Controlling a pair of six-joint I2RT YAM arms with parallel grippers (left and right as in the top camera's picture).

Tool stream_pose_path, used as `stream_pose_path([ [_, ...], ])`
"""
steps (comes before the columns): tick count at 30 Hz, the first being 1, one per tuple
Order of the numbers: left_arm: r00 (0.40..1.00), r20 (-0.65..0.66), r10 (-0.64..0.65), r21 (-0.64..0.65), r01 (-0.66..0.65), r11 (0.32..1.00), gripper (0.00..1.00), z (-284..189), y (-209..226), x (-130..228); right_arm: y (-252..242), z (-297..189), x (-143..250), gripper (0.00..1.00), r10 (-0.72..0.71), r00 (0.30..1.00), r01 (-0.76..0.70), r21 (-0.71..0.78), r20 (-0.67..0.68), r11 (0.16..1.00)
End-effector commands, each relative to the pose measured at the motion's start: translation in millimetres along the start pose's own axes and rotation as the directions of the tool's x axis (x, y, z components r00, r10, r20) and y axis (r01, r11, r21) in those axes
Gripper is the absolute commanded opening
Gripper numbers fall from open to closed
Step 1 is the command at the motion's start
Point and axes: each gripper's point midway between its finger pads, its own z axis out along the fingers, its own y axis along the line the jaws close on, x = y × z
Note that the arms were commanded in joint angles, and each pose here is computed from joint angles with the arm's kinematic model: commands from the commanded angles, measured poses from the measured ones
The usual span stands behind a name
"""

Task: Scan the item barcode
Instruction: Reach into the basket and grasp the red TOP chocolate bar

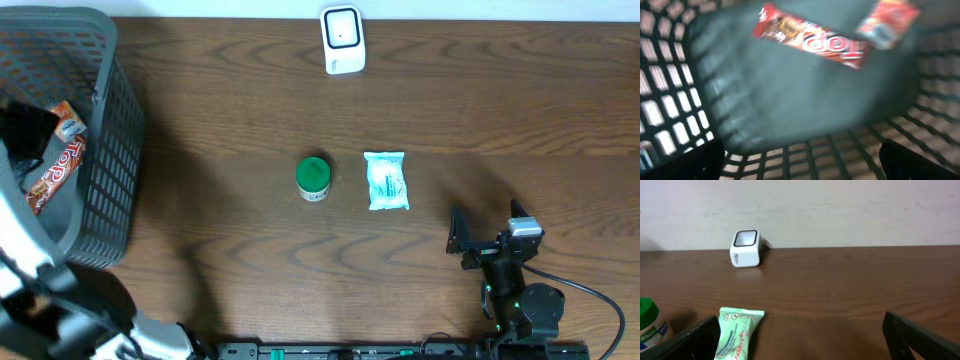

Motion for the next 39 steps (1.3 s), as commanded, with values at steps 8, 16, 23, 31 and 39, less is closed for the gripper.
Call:
stream_pose_path([
  [8, 0.93, -0.039, -0.365, -0.223, 0.348, 0.91, 0.99, 102, 8, 4, 4, 0, 1, 0.99, 0.009, 1.0, -0.009, -0.02, -0.002, 1.0],
  [16, 0.884, 0.028, -0.467, -0.241, 0.459, 0.855, 0.99, 148, 3, -6, 4, 0, 1, 0.99, 0.009, 1.0, -0.009, -0.02, -0.002, 1.0],
  [23, 0.859, 0.079, -0.507, -0.238, 0.51, 0.827, 0.99, 170, 2, -13, 4, 0, 1, 0.99, 0.009, 1.0, -0.009, -0.02, -0.002, 1.0],
  [31, 0.843, 0.147, -0.517, -0.27, 0.537, 0.799, 1.0, 177, 13, -18, 4, 0, 1, 0.99, 0.009, 1.0, -0.009, -0.02, -0.002, 1.0],
  [39, 0.884, 0.118, -0.453, -0.438, 0.456, 0.775, 0.99, 207, 40, 7, 4, 0, 1, 0.99, 0.009, 1.0, -0.009, -0.02, -0.002, 1.0],
])
